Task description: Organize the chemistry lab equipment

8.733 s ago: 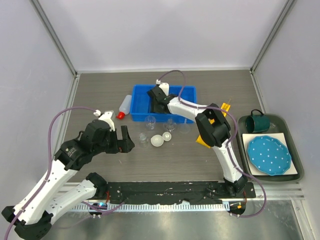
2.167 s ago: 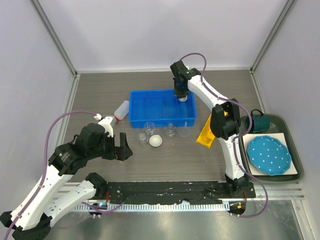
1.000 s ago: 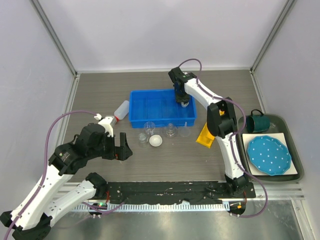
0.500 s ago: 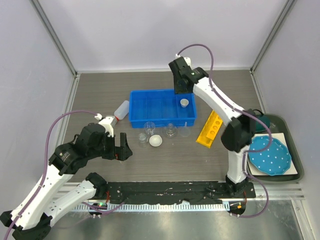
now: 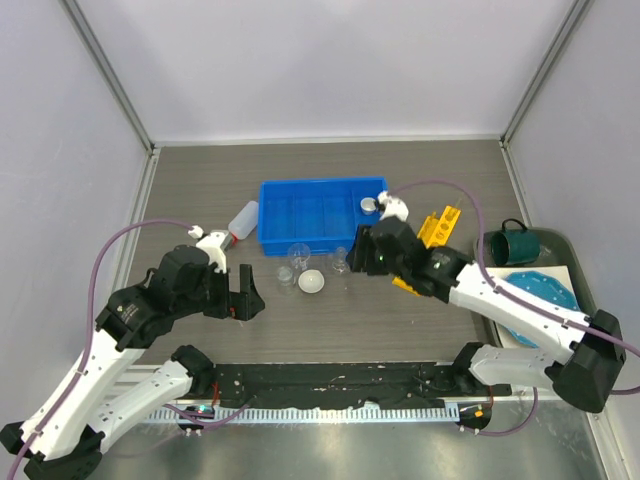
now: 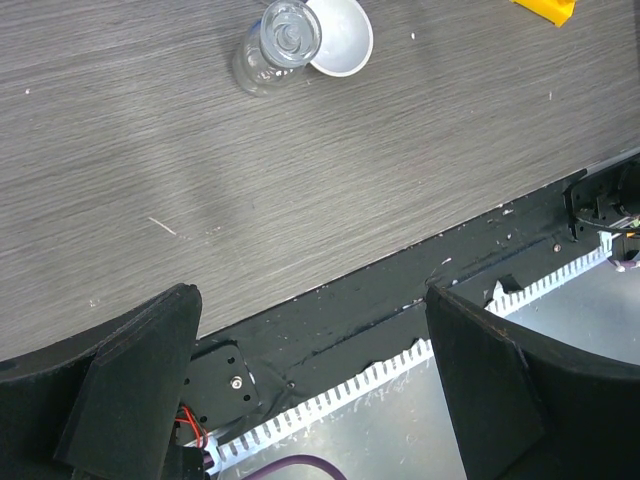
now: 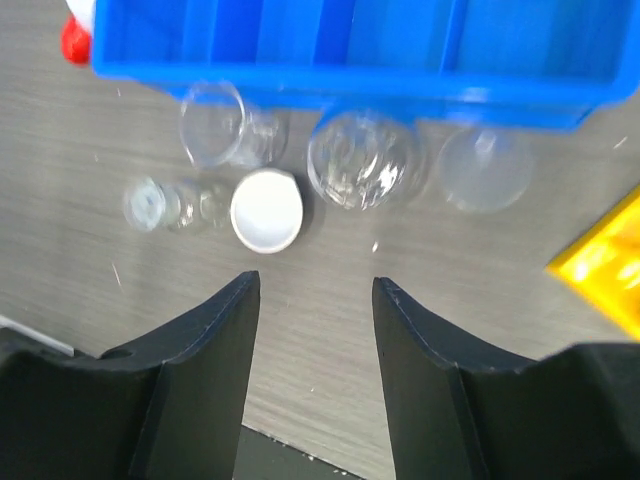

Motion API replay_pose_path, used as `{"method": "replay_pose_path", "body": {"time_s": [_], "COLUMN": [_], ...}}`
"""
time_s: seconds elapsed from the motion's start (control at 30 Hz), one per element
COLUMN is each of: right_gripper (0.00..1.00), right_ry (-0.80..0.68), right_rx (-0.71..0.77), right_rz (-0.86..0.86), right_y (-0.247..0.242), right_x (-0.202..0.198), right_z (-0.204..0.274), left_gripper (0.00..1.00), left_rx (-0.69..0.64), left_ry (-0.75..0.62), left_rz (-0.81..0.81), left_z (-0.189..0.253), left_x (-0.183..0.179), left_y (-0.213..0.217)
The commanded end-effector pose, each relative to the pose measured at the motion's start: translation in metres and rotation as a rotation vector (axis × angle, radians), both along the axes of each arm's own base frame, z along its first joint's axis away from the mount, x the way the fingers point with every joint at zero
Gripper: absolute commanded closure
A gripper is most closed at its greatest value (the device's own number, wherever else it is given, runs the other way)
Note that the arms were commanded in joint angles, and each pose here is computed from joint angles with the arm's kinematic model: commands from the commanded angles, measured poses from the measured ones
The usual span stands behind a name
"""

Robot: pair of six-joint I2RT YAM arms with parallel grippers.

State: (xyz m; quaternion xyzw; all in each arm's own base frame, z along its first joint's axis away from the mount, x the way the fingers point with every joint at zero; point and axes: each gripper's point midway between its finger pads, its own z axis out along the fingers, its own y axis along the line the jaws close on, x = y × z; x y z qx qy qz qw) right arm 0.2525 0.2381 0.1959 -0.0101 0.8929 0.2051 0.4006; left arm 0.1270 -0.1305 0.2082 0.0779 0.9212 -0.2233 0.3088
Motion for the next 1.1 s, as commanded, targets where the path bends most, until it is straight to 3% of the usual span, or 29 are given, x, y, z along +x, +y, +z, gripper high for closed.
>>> {"method": "replay_pose_path", "body": {"time_s": [0.0, 0.4, 0.7, 1.07], "right_gripper": [0.46, 0.45, 0.44, 0.44], "right_ry": [0.05, 0.085, 0.046, 0.069], "right_rx": [0.231, 0.42, 0.543, 0.542], "right_rz": [-0.015, -0.191, -0.262, -0.288], "right_y": [0.038, 0.069, 0.08, 0.097], "right_x": [-0.029, -0.038, -0.023, -0.014], "right_z": [-0.024, -0.107, -0.114, -0.137], "left_gripper": [0.0, 0.0, 0.0, 0.0], "left_rx": [-0.035, -0.041, -0.04, -0.024], "left_ry": [-0.049, -0.039, -0.036, -0.03], "left_rz": [0.002, 0.023, 0.028, 0.037], "left_z": [0.014, 0.013, 0.009, 0.004], "left_x": [0.005, 0.0, -0.003, -0.004], "left_y": [-0.003, 0.001, 0.004, 0.008]}}
